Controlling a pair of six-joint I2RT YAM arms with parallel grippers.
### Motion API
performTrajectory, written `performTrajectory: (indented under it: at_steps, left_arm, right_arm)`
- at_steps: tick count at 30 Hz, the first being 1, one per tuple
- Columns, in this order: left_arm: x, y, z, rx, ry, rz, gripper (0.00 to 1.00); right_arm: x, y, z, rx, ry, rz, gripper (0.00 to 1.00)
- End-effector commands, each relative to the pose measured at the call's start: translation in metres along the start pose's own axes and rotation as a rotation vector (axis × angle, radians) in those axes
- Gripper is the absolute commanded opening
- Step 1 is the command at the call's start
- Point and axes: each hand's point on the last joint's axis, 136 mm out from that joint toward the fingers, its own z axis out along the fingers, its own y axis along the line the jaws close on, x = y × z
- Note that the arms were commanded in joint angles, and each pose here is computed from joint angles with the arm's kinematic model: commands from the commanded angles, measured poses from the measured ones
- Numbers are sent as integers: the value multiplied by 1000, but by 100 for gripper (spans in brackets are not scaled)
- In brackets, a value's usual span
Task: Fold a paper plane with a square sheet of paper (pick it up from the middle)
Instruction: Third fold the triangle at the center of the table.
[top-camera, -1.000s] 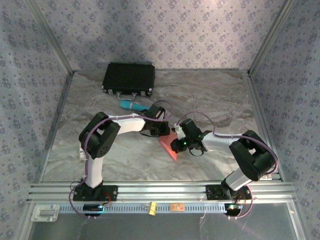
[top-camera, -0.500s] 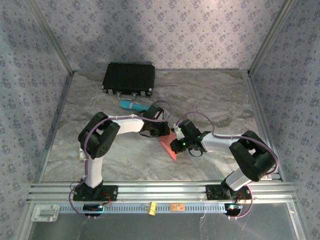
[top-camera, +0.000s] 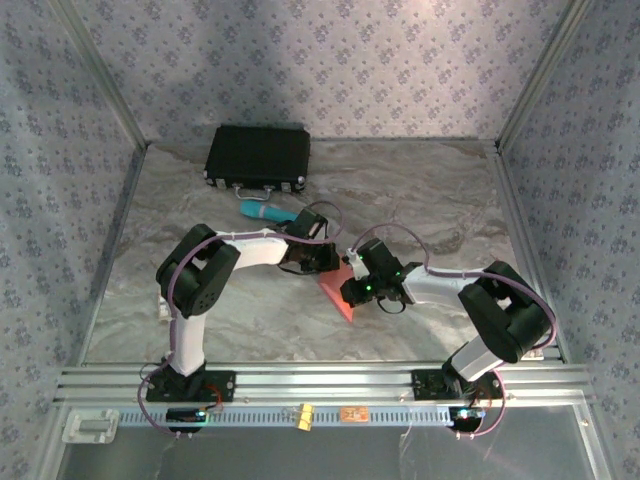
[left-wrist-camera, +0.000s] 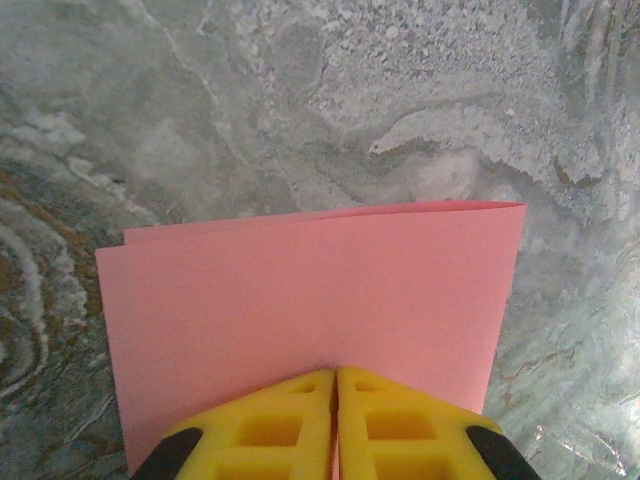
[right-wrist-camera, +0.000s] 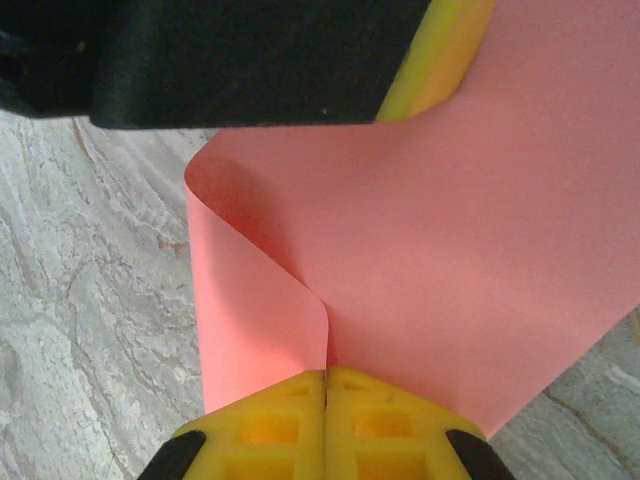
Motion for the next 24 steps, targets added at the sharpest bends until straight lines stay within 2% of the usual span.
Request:
performTrajectory:
  at_steps: [1,24]
  left_arm:
    - [43,57,18,-182,125,-71,10]
    - [38,59,12,-208,102,-80,10]
  right_arm:
    - [-1,3,-7,-15,-1,8,0]
    - [6,-13,-4,44,6,44,0]
